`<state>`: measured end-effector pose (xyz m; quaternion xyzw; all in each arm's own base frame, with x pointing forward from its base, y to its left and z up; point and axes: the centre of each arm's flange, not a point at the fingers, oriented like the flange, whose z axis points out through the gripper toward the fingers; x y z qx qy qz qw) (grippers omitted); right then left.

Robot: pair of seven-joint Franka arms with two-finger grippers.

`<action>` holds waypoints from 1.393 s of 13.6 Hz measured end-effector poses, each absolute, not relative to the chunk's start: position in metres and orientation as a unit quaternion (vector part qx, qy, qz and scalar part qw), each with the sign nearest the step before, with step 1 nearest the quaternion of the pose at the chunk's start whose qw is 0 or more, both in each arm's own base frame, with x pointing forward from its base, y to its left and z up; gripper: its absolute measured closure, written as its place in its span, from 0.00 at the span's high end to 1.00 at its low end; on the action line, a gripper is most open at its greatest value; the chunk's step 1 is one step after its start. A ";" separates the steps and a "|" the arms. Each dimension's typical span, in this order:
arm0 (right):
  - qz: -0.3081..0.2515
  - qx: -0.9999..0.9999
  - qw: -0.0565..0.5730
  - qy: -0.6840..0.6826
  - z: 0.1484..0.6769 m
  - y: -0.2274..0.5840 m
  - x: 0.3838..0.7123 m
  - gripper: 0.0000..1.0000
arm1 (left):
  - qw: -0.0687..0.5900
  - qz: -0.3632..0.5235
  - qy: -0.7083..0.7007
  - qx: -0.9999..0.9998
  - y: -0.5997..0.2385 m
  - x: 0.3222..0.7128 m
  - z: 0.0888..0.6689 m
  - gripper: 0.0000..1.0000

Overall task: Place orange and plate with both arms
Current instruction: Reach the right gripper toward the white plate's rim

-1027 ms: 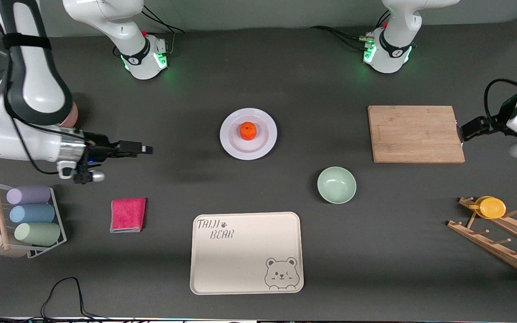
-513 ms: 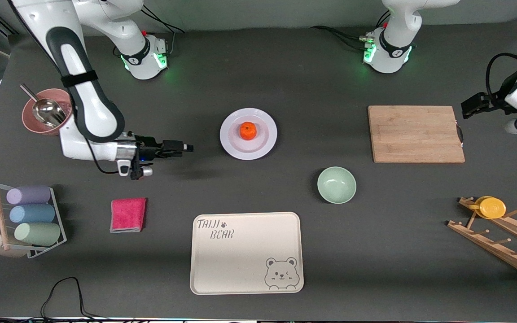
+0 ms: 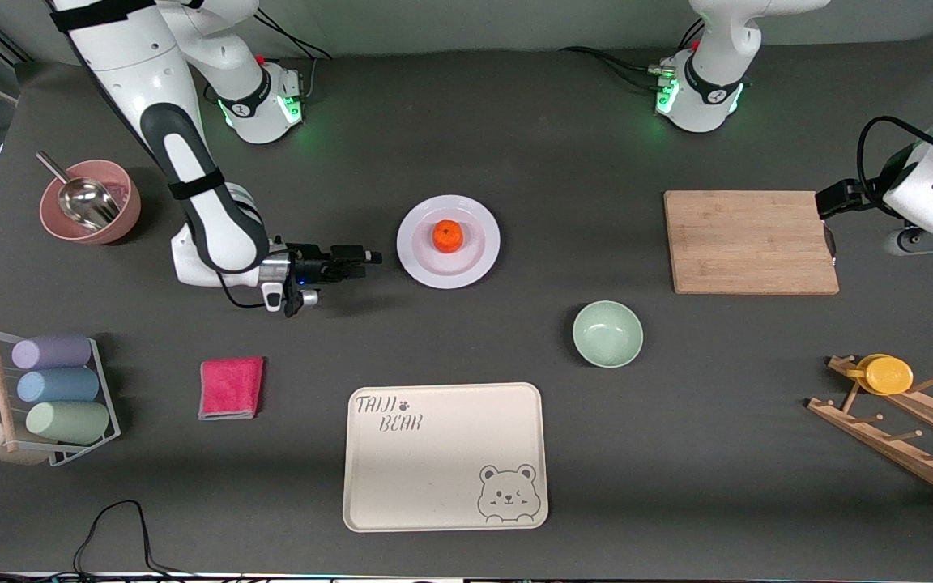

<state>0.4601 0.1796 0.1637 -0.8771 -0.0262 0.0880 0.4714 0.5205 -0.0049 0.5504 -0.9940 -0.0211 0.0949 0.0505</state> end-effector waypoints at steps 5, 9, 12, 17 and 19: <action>0.065 -0.864 0.497 -0.031 0.131 0.194 0.439 1.00 | 0.051 0.105 -0.021 -0.993 -0.005 0.524 0.540 1.00; 0.067 -0.864 0.497 -0.039 0.129 0.199 0.436 1.00 | 0.051 0.108 -0.020 -0.993 -0.005 0.523 0.532 1.00; 0.068 -0.864 0.497 -0.042 0.128 0.200 0.434 1.00 | 0.051 0.105 -0.019 -0.993 -0.005 0.524 0.530 1.00; 0.074 -0.865 0.495 -0.043 0.125 0.202 0.428 1.00 | 0.051 0.106 -0.018 -0.993 -0.007 0.524 0.528 1.00; 0.074 -0.865 0.495 -0.043 0.125 0.202 0.428 1.00 | 0.052 0.106 -0.015 -0.993 -0.009 0.523 0.527 1.00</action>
